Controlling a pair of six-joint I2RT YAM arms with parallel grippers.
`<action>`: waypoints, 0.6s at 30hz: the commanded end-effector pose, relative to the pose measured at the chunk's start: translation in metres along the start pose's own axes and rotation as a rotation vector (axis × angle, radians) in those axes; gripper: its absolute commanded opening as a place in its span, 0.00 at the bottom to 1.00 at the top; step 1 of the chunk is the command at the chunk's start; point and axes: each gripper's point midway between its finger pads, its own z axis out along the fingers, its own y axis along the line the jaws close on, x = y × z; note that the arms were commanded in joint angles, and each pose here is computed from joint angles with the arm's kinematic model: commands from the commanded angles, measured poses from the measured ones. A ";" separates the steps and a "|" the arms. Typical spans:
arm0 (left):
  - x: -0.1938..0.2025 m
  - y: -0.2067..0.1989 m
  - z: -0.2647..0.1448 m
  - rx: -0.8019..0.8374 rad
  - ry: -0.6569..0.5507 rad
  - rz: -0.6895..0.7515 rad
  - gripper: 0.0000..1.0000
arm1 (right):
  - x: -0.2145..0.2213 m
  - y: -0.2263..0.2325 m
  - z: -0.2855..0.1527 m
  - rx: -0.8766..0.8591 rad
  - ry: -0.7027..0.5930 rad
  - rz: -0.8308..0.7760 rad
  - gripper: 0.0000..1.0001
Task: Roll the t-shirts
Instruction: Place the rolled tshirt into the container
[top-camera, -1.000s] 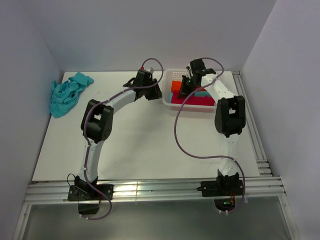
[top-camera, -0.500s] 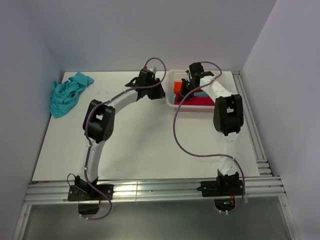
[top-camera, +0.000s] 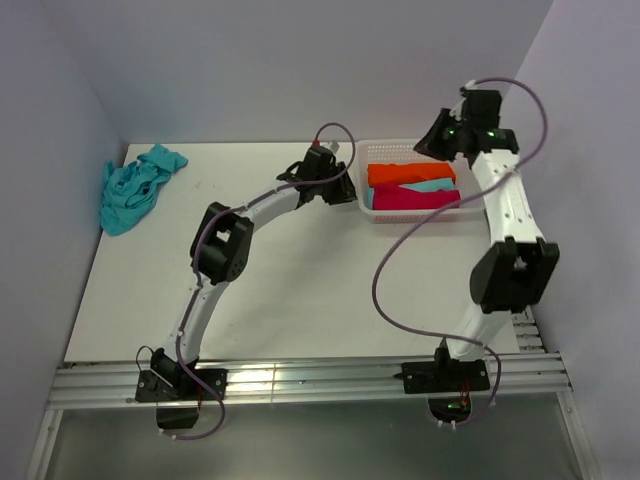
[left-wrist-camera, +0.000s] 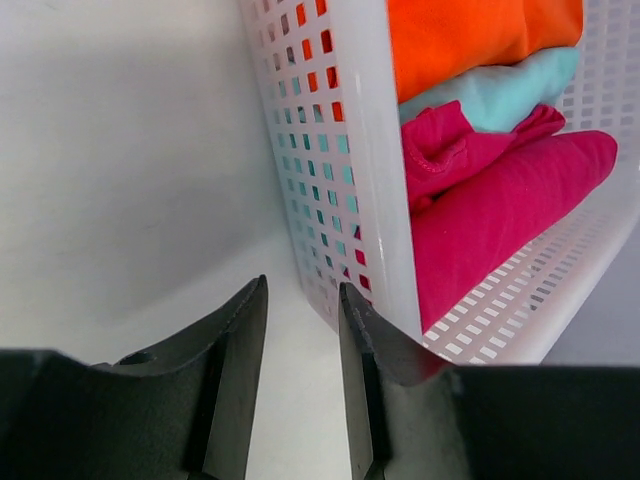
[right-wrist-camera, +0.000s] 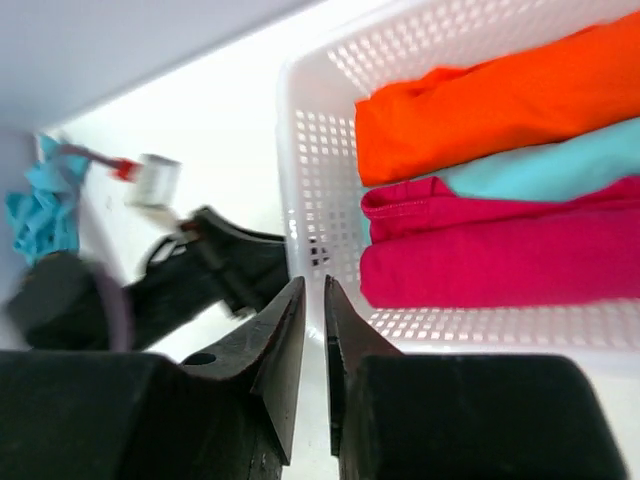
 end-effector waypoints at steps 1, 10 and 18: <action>-0.002 -0.046 0.015 0.128 -0.026 -0.047 0.40 | -0.012 -0.001 -0.049 -0.011 -0.083 -0.013 0.21; -0.039 -0.033 -0.069 -0.012 -0.126 -0.029 0.50 | 0.010 0.008 -0.110 -0.074 -0.168 -0.029 0.66; -0.025 -0.024 -0.202 -0.108 -0.195 0.055 0.89 | 0.088 0.016 -0.158 -0.172 -0.203 0.002 1.00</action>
